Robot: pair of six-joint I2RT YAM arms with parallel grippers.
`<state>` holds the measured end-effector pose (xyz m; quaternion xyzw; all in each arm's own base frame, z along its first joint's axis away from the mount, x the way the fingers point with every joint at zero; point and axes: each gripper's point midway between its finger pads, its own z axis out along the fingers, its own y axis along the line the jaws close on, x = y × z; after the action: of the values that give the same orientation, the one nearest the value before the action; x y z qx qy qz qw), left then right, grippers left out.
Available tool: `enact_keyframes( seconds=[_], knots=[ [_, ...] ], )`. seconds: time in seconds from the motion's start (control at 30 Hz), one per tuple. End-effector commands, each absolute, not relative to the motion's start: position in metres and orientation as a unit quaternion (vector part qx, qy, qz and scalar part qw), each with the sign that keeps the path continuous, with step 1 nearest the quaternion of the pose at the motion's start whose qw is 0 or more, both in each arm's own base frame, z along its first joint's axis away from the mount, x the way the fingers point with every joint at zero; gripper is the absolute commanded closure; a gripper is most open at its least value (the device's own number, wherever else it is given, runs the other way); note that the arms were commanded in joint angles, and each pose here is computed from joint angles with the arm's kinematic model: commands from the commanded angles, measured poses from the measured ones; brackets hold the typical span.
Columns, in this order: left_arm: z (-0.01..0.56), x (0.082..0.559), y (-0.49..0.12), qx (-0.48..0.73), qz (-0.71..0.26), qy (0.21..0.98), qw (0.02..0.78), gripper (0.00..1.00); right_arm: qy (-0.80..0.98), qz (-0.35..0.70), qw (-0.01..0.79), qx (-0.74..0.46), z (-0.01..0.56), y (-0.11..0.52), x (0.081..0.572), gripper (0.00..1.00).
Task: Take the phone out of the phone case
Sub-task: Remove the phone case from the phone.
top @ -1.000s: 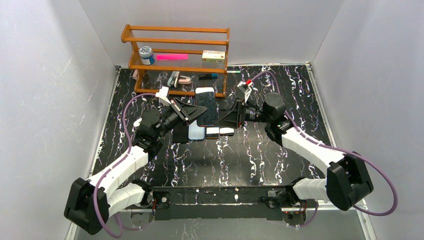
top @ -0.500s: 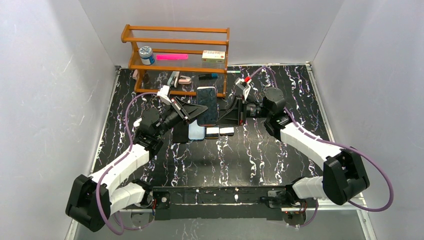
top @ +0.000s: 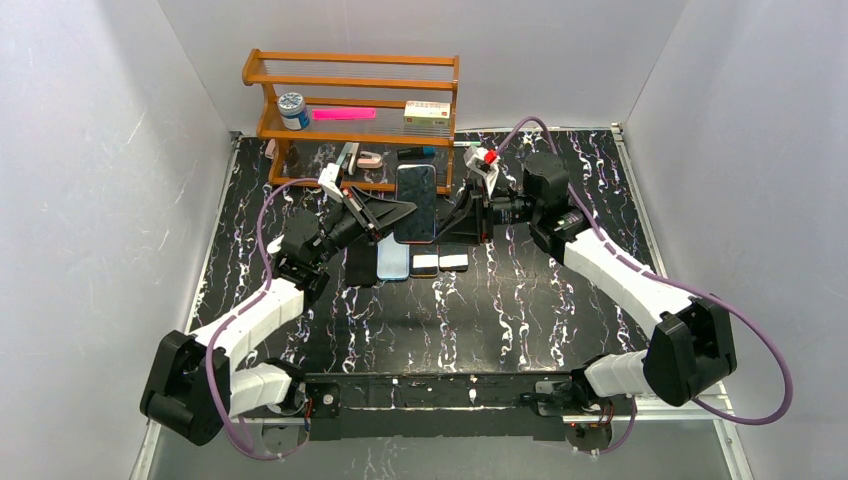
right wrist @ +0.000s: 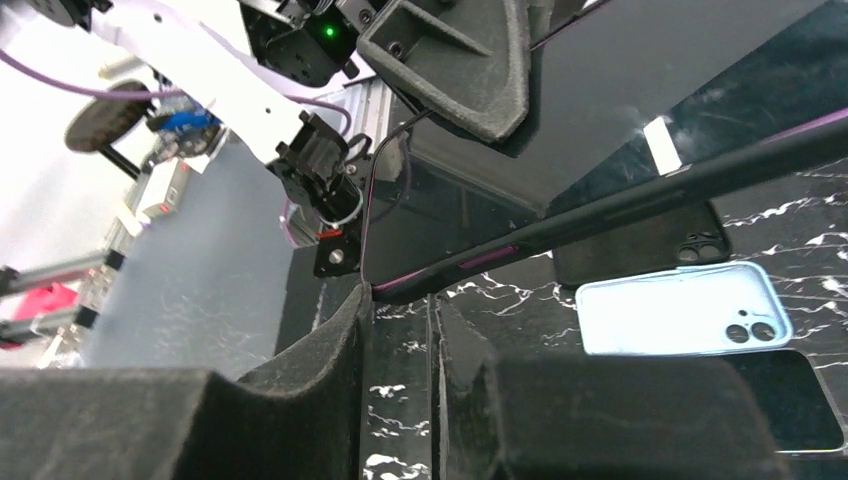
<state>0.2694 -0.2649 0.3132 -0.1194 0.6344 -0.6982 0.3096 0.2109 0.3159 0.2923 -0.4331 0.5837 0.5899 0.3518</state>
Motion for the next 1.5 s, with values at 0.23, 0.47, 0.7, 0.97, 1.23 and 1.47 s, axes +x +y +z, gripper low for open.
enact_keyframes(
  seconds=[0.23, 0.47, 0.7, 0.97, 1.23, 1.47],
  knots=[
    [0.406, 0.225, -0.266, -0.042, -0.790, 0.538, 0.292, 1.00, 0.598, 0.493, 0.394, -0.494, 0.256, 0.321, 0.237, 0.99],
    [0.403, 0.222, -0.265, -0.027, -0.782, 0.539, 0.313, 1.00, 0.662, 0.491, 0.453, -0.339, 0.283, 0.319, 0.271, 0.84],
    [0.383, 0.235, -0.261, -0.039, -0.749, 0.551, 0.366, 1.00, 0.701, 0.518, 0.443, -0.210, 0.297, 0.303, 0.264, 0.44],
    [0.371, 0.263, -0.256, -0.064, -0.700, 0.568, 0.428, 1.00, 0.696, 0.588, 0.389, -0.138, 0.305, 0.293, 0.228, 0.35],
    [0.373, 0.258, -0.263, -0.040, -0.706, 0.574, 0.414, 1.00, 0.639, 0.647, 0.396, -0.126, 0.345, 0.307, 0.238, 0.28],
    [0.371, 0.250, -0.263, -0.028, -0.709, 0.577, 0.406, 1.00, 0.606, 0.675, 0.391, -0.156, 0.366, 0.324, 0.249, 0.39]
  ],
)
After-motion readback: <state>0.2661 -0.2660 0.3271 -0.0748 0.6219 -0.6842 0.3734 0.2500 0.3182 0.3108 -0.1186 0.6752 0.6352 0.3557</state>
